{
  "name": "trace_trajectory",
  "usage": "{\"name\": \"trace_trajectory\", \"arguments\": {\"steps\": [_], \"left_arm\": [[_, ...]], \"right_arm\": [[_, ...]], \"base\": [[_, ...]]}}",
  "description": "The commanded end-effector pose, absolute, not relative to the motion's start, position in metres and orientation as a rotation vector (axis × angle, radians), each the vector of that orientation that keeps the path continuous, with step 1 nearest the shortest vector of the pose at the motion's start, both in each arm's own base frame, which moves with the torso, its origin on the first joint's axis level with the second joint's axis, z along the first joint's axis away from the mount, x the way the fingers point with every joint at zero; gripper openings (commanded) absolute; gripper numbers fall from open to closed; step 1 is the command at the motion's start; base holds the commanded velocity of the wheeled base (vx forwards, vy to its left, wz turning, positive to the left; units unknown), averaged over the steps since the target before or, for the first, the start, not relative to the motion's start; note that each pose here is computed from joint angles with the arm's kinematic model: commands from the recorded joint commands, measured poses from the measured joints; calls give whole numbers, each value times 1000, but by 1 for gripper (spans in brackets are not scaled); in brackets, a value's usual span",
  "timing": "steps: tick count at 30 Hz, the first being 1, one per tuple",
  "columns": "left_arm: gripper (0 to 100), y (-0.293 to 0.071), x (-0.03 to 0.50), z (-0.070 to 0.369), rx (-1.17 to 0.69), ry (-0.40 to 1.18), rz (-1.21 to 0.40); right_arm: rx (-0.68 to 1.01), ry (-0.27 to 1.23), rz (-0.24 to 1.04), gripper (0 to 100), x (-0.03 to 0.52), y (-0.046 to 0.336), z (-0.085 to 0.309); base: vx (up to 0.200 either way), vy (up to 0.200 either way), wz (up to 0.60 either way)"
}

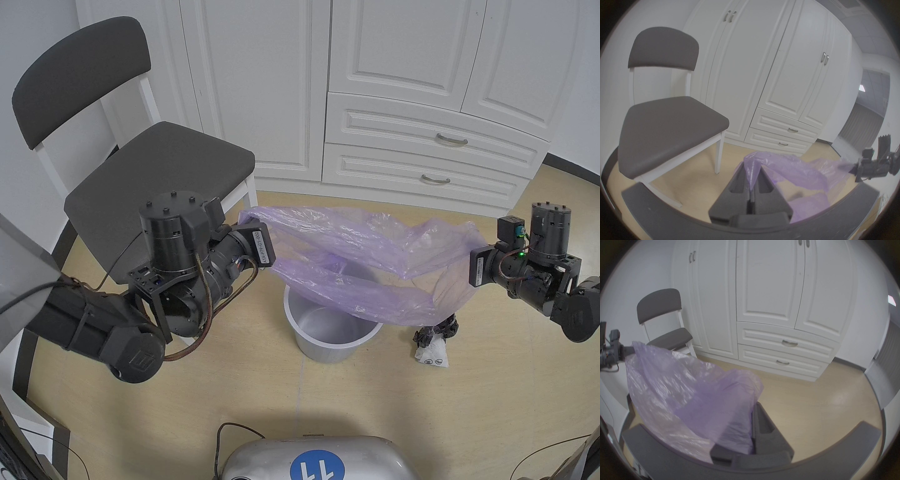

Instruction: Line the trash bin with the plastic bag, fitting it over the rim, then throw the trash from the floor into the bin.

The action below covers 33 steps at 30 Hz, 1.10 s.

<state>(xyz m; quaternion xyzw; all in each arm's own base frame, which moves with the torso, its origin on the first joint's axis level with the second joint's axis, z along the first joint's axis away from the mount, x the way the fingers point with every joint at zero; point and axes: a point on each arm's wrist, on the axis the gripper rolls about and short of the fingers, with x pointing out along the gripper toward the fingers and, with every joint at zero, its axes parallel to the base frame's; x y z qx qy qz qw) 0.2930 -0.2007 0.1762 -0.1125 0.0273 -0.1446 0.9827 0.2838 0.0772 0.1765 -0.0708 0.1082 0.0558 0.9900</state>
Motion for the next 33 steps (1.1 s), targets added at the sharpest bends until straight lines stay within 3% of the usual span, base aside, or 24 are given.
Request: {"name": "trace_trajectory", "arguments": {"steps": [1, 9, 25, 33], "left_arm": [[0, -188, 275, 187, -180, 39, -294], [0, -178, 283, 185, -169, 36, -261], [0, -149, 294, 194, -178, 10, -213], [0, -144, 297, 189, -161, 26, -194]], "right_arm": [[-195, 180, 84, 0, 263, 67, 179], [-204, 55, 69, 0, 290, 70, 177], [-227, 282, 20, 0, 277, 48, 171], [-237, 312, 25, 0, 265, 46, 174]], "base": [[0, 0, 0], [0, 0, 0], [0, 0, 0], [0, 0, 0]]}}
